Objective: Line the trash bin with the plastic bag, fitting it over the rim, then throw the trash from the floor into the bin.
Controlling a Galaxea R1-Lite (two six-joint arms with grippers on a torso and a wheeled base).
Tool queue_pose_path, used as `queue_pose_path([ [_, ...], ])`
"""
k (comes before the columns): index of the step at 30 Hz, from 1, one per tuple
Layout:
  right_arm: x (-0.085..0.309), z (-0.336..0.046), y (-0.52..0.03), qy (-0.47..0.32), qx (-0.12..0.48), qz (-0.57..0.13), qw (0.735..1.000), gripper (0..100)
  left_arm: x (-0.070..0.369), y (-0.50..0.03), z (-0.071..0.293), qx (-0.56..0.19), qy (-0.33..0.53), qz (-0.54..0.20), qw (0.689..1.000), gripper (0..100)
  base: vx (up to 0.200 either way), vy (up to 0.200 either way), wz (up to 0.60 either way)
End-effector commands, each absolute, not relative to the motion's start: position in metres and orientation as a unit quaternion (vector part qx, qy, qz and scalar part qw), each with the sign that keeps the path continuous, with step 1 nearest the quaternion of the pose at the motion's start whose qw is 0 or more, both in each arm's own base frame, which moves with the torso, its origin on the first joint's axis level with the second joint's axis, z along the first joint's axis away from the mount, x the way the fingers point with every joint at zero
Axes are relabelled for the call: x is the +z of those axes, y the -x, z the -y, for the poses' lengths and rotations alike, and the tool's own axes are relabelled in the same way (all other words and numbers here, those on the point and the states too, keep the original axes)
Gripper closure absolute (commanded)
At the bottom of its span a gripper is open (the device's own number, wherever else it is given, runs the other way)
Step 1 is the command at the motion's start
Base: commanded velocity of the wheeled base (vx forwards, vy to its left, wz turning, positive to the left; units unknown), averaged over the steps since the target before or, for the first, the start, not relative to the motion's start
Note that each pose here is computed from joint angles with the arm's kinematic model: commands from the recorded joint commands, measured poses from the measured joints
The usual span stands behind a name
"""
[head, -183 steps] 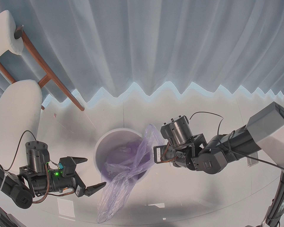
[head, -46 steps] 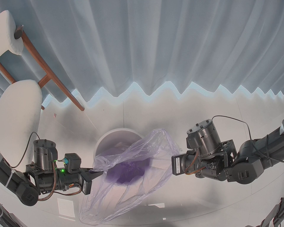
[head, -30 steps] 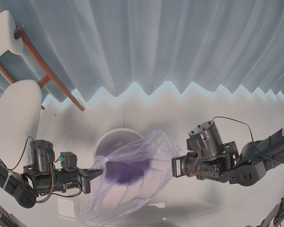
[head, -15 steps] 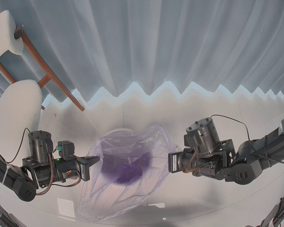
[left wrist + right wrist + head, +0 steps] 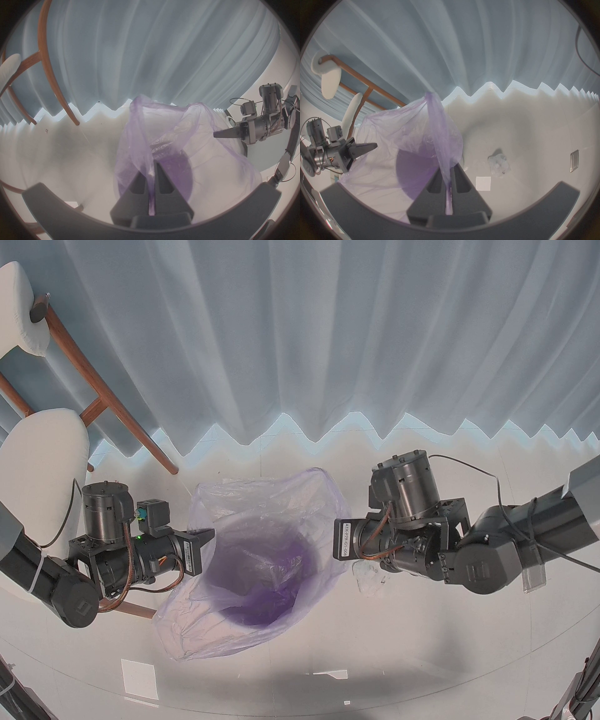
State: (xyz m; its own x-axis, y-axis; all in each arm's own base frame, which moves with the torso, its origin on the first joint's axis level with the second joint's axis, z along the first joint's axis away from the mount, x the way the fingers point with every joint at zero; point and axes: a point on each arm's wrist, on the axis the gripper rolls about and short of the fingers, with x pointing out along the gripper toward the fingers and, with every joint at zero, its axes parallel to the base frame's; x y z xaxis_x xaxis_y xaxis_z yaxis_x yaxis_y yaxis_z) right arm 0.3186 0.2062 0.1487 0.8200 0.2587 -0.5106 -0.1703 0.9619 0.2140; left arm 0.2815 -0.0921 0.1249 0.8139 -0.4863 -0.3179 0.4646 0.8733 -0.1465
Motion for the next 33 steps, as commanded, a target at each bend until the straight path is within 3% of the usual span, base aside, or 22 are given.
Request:
queue_pose_path([
  [1,0.134,-0.209,-0.346,-0.08,0.101,-0.285,0.95,100,0.114,-0.303,0.086,-0.229,0.034,-0.185,0.955,100,0.0,0.0,0.0],
  [20,0.116,-0.199,-0.431,-0.088,0.073,-0.237,0.965,100,0.108,-0.343,0.068,-0.179,0.063,-0.175,0.966,100,0.0,0.0,0.0],
  [33,0.092,-0.199,-0.45,-0.086,0.063,-0.244,0.964,100,0.086,-0.357,0.055,-0.127,0.086,-0.197,0.968,100,0.0,0.0,0.0],
])
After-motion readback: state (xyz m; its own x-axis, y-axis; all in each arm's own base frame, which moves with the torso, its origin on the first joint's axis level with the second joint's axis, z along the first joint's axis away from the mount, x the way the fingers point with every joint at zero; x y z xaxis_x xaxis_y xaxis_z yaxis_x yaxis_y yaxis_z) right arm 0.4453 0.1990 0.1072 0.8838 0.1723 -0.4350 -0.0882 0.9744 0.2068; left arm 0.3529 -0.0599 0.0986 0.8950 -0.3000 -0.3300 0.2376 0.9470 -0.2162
